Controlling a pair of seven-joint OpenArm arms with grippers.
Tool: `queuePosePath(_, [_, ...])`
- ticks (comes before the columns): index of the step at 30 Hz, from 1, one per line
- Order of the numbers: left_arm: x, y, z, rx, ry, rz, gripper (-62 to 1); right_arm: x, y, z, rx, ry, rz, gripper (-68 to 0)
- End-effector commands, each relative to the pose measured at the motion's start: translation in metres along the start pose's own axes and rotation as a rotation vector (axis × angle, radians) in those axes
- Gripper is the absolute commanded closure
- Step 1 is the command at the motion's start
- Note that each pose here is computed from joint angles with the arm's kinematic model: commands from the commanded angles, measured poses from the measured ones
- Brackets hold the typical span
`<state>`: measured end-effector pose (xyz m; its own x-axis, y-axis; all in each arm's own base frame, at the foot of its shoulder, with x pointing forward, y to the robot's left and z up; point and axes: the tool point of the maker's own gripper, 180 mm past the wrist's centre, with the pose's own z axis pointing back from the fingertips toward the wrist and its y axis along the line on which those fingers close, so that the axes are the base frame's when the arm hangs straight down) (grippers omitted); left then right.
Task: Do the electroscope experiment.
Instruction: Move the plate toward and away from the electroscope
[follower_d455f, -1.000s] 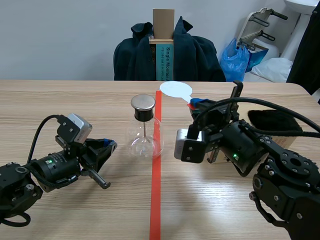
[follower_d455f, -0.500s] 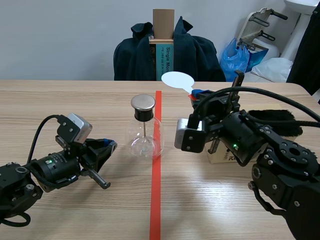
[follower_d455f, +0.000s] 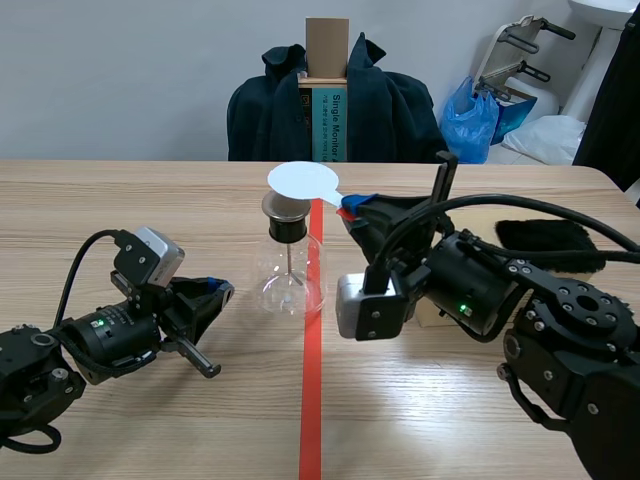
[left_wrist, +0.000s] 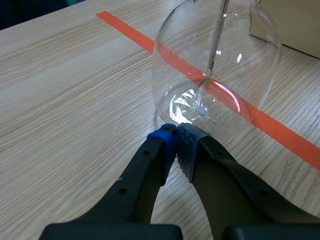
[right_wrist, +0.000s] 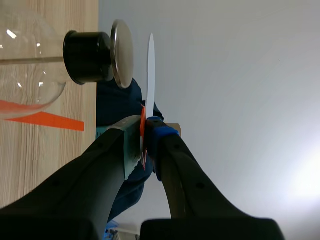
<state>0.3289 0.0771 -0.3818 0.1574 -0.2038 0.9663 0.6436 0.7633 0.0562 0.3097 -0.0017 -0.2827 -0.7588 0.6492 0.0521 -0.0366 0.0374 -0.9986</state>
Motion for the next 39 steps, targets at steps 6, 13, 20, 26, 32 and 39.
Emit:
queuePosePath(6, [0.017,0.002,-0.006,-0.002,-0.053,-0.009,-3.0,0.002,-0.012,-0.004,-0.036,-0.031,0.02,-0.6])
queuePosePath(13, [0.017,0.002,-0.006,-0.002,-0.053,-0.009,-3.0,0.002,-0.012,-0.004,-0.033,-0.034,0.017,-0.6])
queuePosePath(20, [0.017,0.002,-0.006,-0.002,-0.053,-0.009,-3.0,-0.016,-0.012,-0.003,-0.033,0.065,0.016,-0.6])
queuePosePath(26, [0.017,0.002,-0.006,-0.002,-0.053,-0.009,-3.0,-0.042,-0.012,0.0,-0.035,0.21,0.013,-0.6])
queuePosePath(32, [0.017,0.002,-0.006,-0.002,-0.053,-0.009,-3.0,-0.065,-0.013,0.007,-0.035,0.346,0.011,-0.6])
queuePosePath(39, [0.017,0.002,-0.006,-0.002,-0.053,-0.009,-3.0,-0.074,-0.013,0.01,-0.036,0.396,0.01,-0.6])
